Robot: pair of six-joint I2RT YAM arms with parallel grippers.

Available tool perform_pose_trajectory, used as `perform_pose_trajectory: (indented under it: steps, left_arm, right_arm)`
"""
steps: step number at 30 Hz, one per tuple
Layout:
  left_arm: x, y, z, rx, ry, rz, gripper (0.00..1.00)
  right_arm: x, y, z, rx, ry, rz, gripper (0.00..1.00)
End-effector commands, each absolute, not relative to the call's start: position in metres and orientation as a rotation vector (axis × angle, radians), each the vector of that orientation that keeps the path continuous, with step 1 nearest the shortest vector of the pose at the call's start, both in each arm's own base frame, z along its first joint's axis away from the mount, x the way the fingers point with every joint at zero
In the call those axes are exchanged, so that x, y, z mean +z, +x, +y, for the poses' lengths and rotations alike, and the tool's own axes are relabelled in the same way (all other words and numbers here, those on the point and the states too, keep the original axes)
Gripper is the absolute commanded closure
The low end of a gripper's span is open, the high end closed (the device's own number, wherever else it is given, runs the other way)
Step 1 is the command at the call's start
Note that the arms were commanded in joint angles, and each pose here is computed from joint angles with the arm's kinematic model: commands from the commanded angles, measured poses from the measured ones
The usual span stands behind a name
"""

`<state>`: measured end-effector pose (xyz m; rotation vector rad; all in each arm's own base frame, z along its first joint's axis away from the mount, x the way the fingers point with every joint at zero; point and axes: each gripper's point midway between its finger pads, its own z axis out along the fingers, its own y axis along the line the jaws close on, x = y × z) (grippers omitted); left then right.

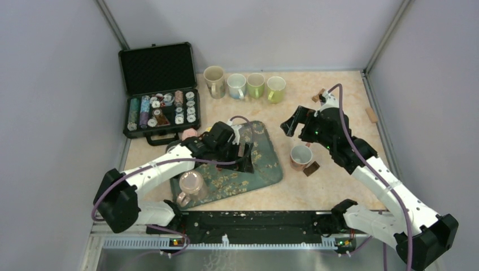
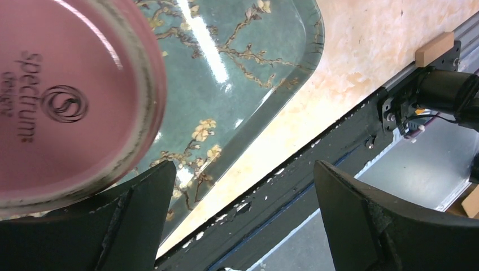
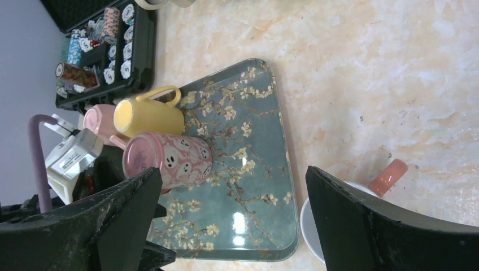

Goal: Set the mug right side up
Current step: Move the cup to the tray.

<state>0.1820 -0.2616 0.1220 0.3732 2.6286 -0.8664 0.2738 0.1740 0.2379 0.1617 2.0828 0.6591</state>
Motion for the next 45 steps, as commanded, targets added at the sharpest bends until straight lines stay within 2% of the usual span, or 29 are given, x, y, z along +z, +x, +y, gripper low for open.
perform_pose_trajectory:
  steps: [1,8,13,16,25,33,38,40,45]
  left_arm:
    - [0.157,0.207,-0.284,-0.900,0.384,2.478,0.02]
    - [0.170,0.203,-0.237,-0.613,0.439,2.505,0.02]
    - [0.160,0.209,-0.190,-0.324,0.342,2.516,0.02]
    - [0.154,0.218,-0.182,-0.259,0.341,2.486,0.02]
    - [0.122,0.232,-0.202,-0.334,0.413,2.478,0.01]
    - [0.109,0.227,-0.250,-0.555,0.539,2.504,0.01]
    - [0.103,0.228,-0.259,-0.546,0.505,2.520,0.01]
    - [0.098,0.230,-0.254,-0.489,0.477,2.537,0.04]
    - [0.093,0.234,-0.243,-0.396,0.418,2.548,0.20]
  right_arm:
    - [0.244,0.273,0.168,0.644,0.170,2.054,0.01]
    - [0.242,0.272,0.167,0.638,0.168,2.053,0.01]
    - [0.242,0.273,0.171,0.661,0.162,2.049,0.01]
    - [0.242,0.274,0.172,0.663,0.161,2.046,0.01]
    - [0.243,0.270,0.168,0.653,0.160,2.043,0.01]
    - [0.244,0.268,0.166,0.648,0.153,2.035,0.01]
    - [0.242,0.268,0.161,0.622,0.168,2.030,0.01]
    - [0.242,0.269,0.160,0.623,0.169,2.023,0.01]
    - [0.242,0.270,0.162,0.636,0.172,2.009,0.01]
